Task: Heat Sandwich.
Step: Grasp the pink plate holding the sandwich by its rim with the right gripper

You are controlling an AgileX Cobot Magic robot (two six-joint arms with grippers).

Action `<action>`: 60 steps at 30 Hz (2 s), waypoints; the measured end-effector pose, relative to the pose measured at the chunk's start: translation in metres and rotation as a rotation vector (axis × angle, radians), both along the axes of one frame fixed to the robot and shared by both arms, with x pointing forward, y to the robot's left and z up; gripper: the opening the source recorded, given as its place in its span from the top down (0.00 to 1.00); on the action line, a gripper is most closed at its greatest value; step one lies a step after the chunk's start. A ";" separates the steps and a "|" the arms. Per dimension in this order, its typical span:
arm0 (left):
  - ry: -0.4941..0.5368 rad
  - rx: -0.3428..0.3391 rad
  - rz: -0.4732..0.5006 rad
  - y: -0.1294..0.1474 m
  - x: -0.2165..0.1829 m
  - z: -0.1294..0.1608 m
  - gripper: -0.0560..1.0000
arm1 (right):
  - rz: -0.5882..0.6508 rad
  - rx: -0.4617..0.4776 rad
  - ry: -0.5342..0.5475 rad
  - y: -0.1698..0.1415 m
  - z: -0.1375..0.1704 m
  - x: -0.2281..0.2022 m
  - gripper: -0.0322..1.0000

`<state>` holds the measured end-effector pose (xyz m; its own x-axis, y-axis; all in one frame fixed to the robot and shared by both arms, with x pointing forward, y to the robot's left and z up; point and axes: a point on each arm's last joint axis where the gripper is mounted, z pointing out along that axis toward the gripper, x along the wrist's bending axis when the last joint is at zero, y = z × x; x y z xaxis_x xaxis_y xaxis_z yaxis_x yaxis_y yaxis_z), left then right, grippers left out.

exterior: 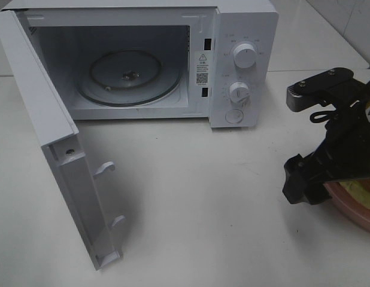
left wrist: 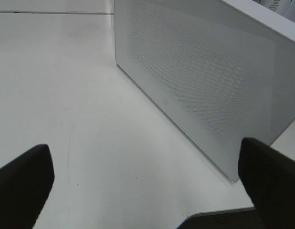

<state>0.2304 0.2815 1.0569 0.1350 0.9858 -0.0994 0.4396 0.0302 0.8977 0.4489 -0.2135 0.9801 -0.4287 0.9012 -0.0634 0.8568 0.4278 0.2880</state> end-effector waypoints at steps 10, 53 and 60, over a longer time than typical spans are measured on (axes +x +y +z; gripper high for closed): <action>0.000 0.000 0.000 0.000 0.000 0.000 0.02 | -0.119 -0.021 0.071 -0.021 -0.016 0.012 0.02; 0.000 0.000 0.000 0.000 0.000 0.000 0.02 | -0.211 -0.102 0.214 -0.043 -0.095 0.057 0.30; 0.000 0.000 0.000 0.000 0.000 0.000 0.02 | -0.236 -0.125 0.198 -0.047 -0.094 0.059 0.72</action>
